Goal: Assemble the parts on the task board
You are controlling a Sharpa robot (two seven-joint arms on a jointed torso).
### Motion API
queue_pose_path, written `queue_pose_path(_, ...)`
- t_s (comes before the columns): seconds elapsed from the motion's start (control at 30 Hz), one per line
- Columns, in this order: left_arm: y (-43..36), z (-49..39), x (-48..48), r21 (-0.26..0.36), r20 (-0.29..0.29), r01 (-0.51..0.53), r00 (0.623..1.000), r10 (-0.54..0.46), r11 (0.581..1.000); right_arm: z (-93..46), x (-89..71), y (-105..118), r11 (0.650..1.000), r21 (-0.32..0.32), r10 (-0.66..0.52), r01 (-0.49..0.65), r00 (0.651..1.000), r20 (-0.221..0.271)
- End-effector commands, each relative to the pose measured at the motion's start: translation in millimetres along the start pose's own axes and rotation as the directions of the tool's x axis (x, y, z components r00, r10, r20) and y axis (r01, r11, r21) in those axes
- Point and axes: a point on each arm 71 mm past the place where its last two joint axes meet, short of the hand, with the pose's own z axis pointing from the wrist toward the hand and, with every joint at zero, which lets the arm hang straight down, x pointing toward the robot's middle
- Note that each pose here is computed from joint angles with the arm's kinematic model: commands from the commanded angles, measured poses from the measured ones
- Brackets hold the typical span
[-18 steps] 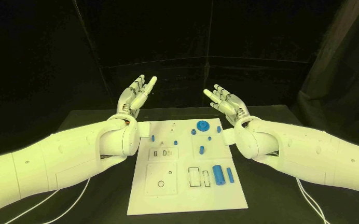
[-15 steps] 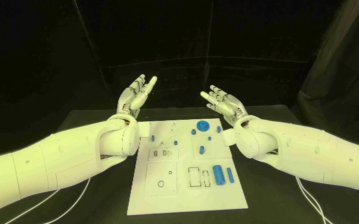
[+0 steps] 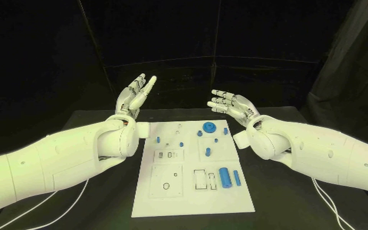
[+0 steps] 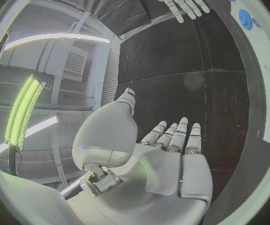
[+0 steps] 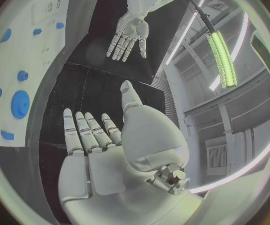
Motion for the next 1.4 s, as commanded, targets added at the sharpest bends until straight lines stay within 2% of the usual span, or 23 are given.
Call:
queue_pose_path(0.03,-4.6,-2.4,-2.4,0.025,-0.026,0.024,0.999,-0.023,0.999,0.0,-4.4,7.0,0.987,-0.091,-0.129,0.130,0.992,0.013)
queue_pose_path(0.17,-7.6,-6.8,-9.8,0.028,-0.044,0.032,0.999,-0.031,0.999,-1.0,-8.7,10.0,0.971,-0.120,-0.210,0.209,0.978,0.008)
queue_pose_path(0.3,-11.5,-12.7,-15.3,0.034,-0.092,0.030,0.995,-0.027,0.999,-0.9,-11.8,16.1,0.940,-0.150,-0.313,0.307,0.950,-0.016)
queue_pose_path(0.43,-15.0,-19.0,-15.5,0.036,-0.146,0.029,0.989,-0.024,0.999,0.8,-15.5,24.5,0.889,-0.173,-0.438,0.425,0.898,-0.047)
queue_pose_path(0.57,-18.5,-26.9,-13.3,0.029,-0.198,0.035,0.980,-0.028,0.999,5.0,-16.9,32.9,0.808,-0.192,-0.578,0.557,0.814,-0.067)
queue_pose_path(0.77,-23.9,-40.1,-4.3,0.011,-0.271,0.055,0.961,-0.050,0.998,15.9,-14.5,44.5,0.609,-0.195,-0.792,0.769,0.604,-0.093)
queue_pose_path(0.87,-25.3,-44.0,-0.3,0.003,-0.290,0.064,0.955,-0.060,0.998,20.2,-10.9,46.6,0.527,-0.190,-0.850,0.828,0.516,-0.106)
queue_pose_path(0.9,-25.5,-44.5,0.2,0.002,-0.292,0.065,0.954,-0.062,0.998,20.9,-10.2,46.8,0.515,-0.190,-0.857,0.836,0.503,-0.108)
queue_pose_path(1.0,-26.3,-47.2,3.4,-0.006,-0.307,0.072,0.949,-0.070,0.997,26.1,-5.2,48.0,0.434,-0.182,-0.900,0.882,0.419,-0.119)
queue_pose_path(1.2,-27.4,-50.7,6.5,-0.015,-0.320,0.079,0.944,-0.079,0.997,32.6,1.9,51.0,0.333,-0.174,-0.941,0.927,0.316,-0.121)
queue_pose_path(1.4,-27.9,-52.4,8.4,-0.022,-0.328,0.082,0.941,-0.085,0.996,36.8,6.1,49.8,0.281,-0.173,-0.954,0.944,0.256,-0.153)
